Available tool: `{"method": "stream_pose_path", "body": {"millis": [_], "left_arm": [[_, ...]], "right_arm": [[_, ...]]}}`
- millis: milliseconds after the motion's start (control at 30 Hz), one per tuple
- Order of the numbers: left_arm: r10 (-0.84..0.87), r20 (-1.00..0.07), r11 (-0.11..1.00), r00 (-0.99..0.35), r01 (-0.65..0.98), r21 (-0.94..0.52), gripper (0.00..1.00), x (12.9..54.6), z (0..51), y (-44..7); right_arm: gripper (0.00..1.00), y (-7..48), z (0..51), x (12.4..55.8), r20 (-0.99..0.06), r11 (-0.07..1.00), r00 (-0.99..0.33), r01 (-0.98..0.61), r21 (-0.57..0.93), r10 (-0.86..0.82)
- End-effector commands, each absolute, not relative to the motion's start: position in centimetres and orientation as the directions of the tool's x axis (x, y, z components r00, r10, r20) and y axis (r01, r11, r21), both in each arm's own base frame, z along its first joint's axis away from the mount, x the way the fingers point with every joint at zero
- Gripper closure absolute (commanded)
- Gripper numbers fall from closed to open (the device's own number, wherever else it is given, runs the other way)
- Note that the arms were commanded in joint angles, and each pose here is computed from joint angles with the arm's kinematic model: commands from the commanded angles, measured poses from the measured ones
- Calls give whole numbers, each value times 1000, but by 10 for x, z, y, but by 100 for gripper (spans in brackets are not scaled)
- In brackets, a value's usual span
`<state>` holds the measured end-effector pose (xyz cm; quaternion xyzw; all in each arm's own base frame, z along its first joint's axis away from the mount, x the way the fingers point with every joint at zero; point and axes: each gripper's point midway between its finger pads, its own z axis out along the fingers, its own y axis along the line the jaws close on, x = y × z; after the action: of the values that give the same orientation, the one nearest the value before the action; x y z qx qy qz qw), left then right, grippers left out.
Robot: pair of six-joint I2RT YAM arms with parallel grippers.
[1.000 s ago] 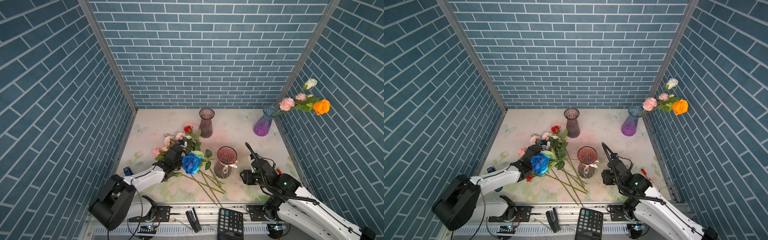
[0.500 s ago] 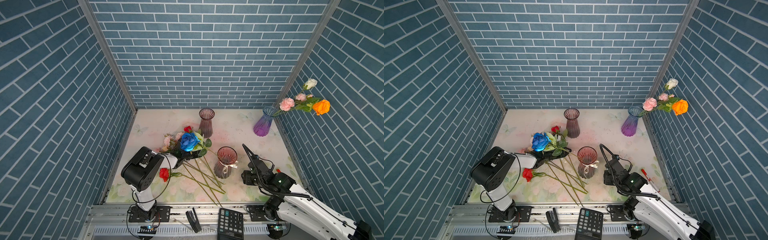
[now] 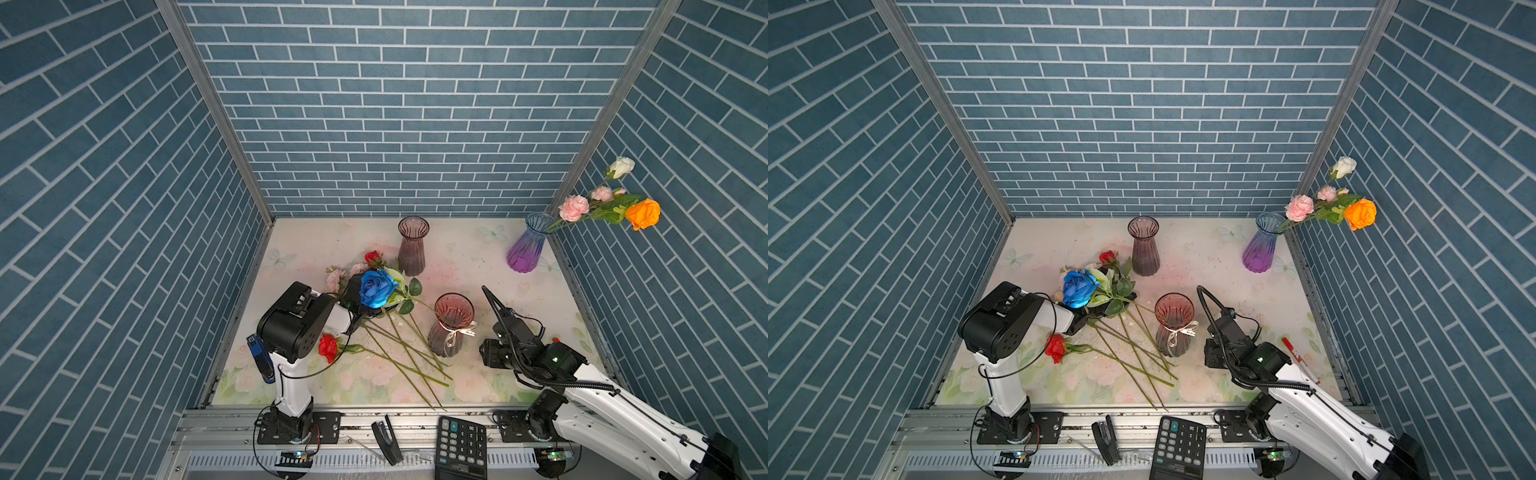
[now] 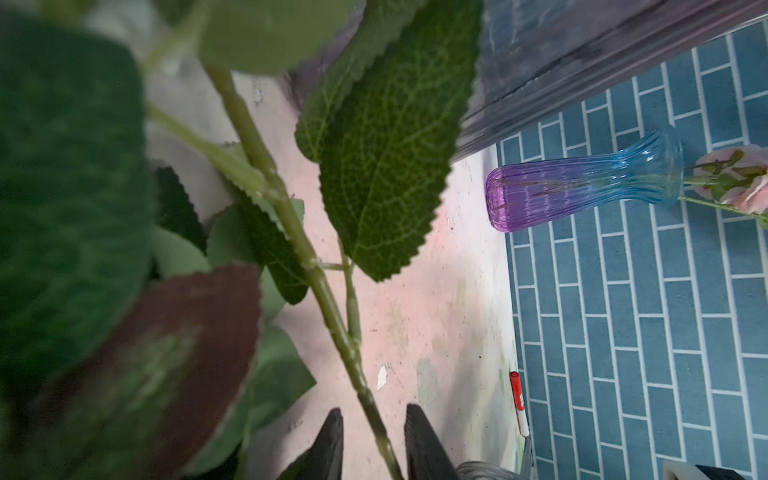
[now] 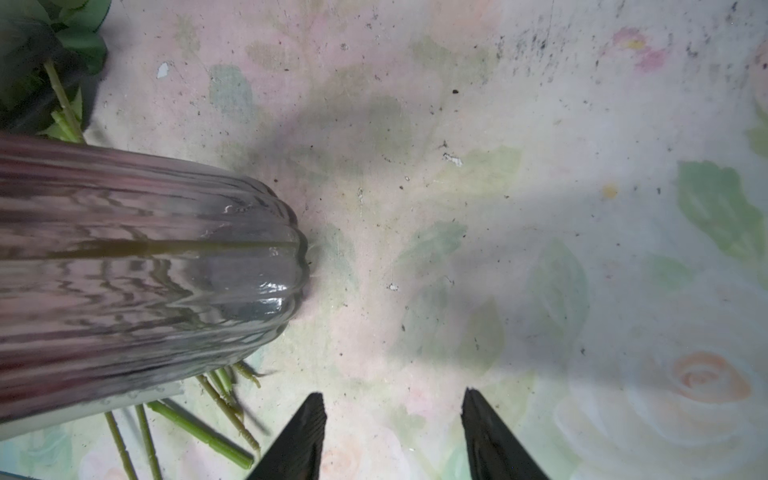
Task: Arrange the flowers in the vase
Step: 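Grasp a long red rose stem in the pile with the left gripper, then lift the red rose upright with the left gripper while the right gripper rises toward it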
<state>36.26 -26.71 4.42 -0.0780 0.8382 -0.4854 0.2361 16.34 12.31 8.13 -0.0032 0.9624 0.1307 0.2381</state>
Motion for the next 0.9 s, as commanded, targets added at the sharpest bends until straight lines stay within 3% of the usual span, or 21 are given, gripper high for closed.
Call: {"method": "stream_pose_path", "body": {"millis": [0, 133, 467, 633, 867], "left_arm": [[-368, -326, 504, -871, 108, -857, 81, 367, 45, -267], [-364, -331, 490, -870, 124, -863, 100, 367, 49, -268], [-436, -378, 426, -817, 183, -886, 100, 358, 72, -252], [-508, -411, 336, -757, 265, -904, 100, 349, 101, -236], [-552, -455, 318, -699, 327, -890, 100, 324, 149, -217]], "right_arm": [[45, 125, 83, 163, -457, 960, -886, -57, 274, 78], [45, 128, 84, 164, -455, 956, -887, -63, 285, 77], [45, 138, 107, 169, -483, 940, -872, -94, 328, 81], [46, 143, 130, 173, -512, 926, -854, -112, 362, 97], [45, 146, 163, 166, -548, 887, -828, -157, 434, 121]]}}
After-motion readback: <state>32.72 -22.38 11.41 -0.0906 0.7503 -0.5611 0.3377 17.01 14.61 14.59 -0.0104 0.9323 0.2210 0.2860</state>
